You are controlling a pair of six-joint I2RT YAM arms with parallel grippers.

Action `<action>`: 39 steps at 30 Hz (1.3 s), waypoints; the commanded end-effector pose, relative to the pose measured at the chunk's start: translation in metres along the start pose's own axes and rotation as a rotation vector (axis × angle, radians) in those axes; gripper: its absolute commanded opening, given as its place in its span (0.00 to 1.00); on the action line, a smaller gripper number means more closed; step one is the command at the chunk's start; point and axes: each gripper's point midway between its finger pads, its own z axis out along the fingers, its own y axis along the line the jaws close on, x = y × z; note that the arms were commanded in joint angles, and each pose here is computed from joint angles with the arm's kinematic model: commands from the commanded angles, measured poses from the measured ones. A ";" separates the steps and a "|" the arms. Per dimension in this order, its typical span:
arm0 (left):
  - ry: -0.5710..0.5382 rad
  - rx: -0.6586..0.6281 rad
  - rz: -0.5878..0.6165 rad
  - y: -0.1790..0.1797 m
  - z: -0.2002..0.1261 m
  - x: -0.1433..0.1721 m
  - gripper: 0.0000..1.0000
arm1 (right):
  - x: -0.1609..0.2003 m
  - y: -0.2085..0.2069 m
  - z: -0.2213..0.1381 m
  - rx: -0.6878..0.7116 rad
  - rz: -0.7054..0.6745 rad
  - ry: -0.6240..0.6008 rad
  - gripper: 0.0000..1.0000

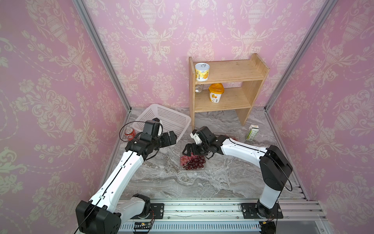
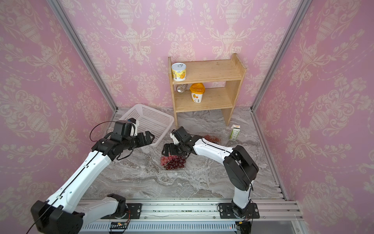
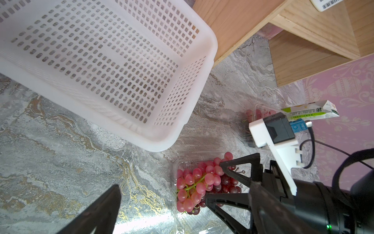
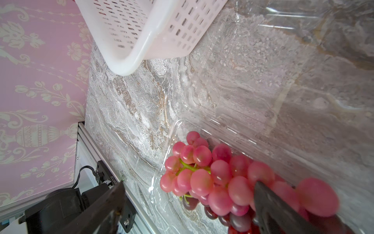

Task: Pack grapes into containers
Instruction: Place the grape into the packing box, then close the packing box at the center of the board.

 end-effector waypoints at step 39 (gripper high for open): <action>0.157 0.123 -0.183 0.021 0.039 0.086 0.99 | -0.049 -0.124 0.008 0.253 0.216 0.068 0.95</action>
